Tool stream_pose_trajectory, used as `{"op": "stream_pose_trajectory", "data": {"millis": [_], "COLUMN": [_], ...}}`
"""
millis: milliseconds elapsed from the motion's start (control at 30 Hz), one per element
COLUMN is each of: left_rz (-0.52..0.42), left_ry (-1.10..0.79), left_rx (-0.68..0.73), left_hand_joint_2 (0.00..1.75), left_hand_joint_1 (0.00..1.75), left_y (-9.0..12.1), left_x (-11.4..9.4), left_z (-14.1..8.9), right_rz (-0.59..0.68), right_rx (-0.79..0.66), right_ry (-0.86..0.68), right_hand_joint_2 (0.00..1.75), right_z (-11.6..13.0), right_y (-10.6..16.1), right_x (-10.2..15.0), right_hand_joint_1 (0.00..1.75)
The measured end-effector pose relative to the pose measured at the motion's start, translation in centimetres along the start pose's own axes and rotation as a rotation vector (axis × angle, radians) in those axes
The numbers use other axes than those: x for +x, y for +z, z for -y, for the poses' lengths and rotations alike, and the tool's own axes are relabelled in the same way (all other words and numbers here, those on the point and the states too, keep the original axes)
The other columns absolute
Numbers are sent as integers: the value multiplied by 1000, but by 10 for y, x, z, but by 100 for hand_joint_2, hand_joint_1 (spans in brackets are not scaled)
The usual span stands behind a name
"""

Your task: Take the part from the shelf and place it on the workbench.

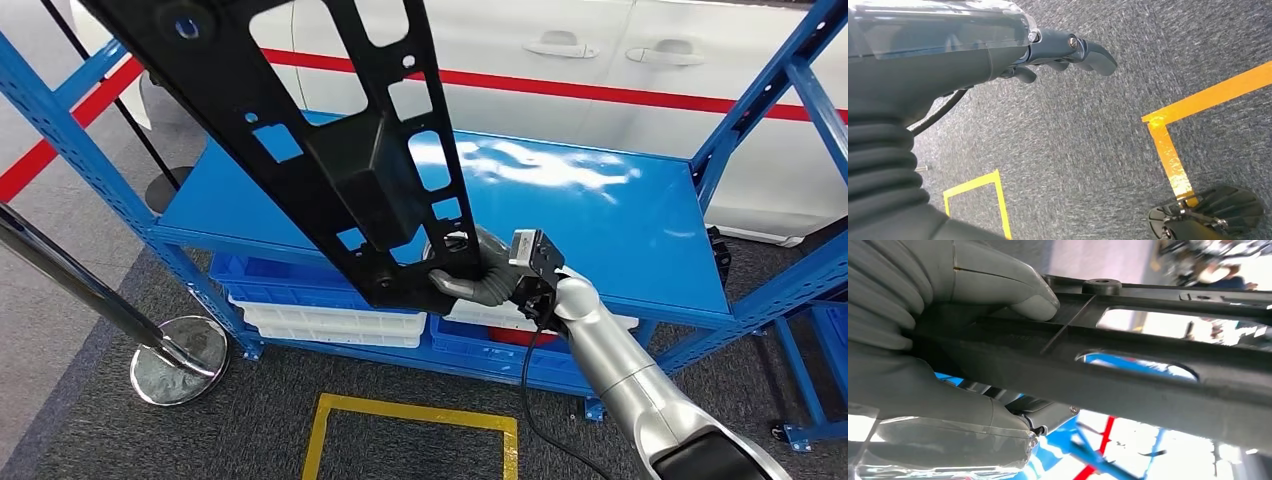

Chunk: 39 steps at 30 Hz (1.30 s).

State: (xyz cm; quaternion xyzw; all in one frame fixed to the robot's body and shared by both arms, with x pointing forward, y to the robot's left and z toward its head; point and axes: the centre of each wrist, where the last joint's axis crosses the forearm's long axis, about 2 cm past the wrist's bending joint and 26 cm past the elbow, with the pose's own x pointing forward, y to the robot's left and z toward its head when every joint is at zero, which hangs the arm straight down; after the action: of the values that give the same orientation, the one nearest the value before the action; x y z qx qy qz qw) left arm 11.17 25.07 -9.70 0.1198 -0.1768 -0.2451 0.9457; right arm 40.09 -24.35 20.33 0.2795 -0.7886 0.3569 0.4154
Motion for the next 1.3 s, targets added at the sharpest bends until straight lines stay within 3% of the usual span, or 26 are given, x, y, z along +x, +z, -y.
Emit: {"op": "stream_pose_trajectory", "data": {"millis": [267, 667, 933, 1100, 1300], "left_rz": [-1, 19, 139, 231, 247], "left_ry": [14, 2, 16, 135, 189], "left_rx": [-2, 1, 74, 30, 19], "left_hand_joint_2": [175, 175, 175, 175, 175], "left_hand_joint_1": [0, 0, 0, 0, 0], "left_y": [0, 0, -1, -1, -1], "left_x": [-5, -6, -3, -2, 1], "left_z": [0, -2, -5, -4, -4], "right_rz": [153, 163, 159, 152, 148], "right_rx": [61, 124, 117, 103, 103], "right_ry": [-51, -31, -28, -22, -18], "right_hand_joint_2": [175, 175, 175, 175, 175], "right_z": [-15, -14, -20, -22, -23], "right_y": [-20, -3, -2, -1, 1], "right_x": [31, 44, 43, 41, 41], "right_hand_joint_1": [175, 175, 175, 175, 175]}}
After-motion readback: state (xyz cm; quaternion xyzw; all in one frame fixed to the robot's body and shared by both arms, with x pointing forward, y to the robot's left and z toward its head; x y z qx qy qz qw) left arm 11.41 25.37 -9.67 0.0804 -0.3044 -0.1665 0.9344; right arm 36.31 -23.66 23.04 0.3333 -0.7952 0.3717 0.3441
